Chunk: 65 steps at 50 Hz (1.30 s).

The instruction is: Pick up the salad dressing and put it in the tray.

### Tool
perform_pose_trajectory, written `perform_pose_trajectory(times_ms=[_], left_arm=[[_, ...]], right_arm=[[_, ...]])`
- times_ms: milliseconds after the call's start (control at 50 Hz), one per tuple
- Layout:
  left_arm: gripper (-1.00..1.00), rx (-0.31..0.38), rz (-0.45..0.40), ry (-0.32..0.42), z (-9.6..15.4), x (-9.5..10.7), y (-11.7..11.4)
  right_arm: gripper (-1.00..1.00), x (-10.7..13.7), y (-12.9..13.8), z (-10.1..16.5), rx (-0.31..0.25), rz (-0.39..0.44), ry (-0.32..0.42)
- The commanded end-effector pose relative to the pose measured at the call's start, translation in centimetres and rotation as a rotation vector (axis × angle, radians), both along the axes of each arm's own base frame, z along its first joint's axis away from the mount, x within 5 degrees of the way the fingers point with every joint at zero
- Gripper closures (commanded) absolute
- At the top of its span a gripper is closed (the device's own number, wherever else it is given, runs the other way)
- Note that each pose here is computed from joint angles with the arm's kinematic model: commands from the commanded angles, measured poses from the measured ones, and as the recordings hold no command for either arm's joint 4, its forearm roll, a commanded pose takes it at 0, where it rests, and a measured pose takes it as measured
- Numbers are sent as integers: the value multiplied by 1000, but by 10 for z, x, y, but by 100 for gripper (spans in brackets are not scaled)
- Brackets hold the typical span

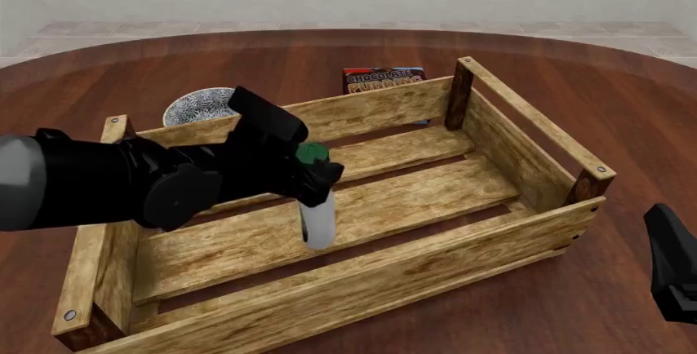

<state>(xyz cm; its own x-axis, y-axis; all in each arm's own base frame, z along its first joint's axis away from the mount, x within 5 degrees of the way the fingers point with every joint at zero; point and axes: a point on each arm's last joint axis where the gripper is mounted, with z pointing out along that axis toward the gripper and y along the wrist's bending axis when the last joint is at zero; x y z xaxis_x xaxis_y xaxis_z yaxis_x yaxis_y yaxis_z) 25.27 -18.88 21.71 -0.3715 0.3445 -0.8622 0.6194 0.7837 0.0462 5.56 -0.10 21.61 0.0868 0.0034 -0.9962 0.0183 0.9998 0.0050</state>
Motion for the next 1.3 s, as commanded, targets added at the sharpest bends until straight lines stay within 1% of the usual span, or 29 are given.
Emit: perform_pose_trajectory(times_ms=[20, 440, 640, 860, 980, 1300], left_arm=[[-100, -2, -1, -6, 4, 0, 0], [-100, -12, 2, -29, 19, 0, 3], [-100, -22, 1, -58, 37, -2, 5], [-100, -31, -7, -81, 50, -5, 5], [-100, -45, -10, -107, 68, -9, 9], [-100, -57, -19, -166, 95, -22, 19]], right_arm=[[-100, 0, 0, 0, -2, 1, 0], [-100, 0, 0, 0, -4, 0, 1], [-100, 0, 0, -1, -7, 3, 3], [-100, 0, 0, 0, -4, 3, 2], [-100, 0, 0, -1, -2, 0, 1], [-100, 0, 0, 0, -5, 3, 3]])
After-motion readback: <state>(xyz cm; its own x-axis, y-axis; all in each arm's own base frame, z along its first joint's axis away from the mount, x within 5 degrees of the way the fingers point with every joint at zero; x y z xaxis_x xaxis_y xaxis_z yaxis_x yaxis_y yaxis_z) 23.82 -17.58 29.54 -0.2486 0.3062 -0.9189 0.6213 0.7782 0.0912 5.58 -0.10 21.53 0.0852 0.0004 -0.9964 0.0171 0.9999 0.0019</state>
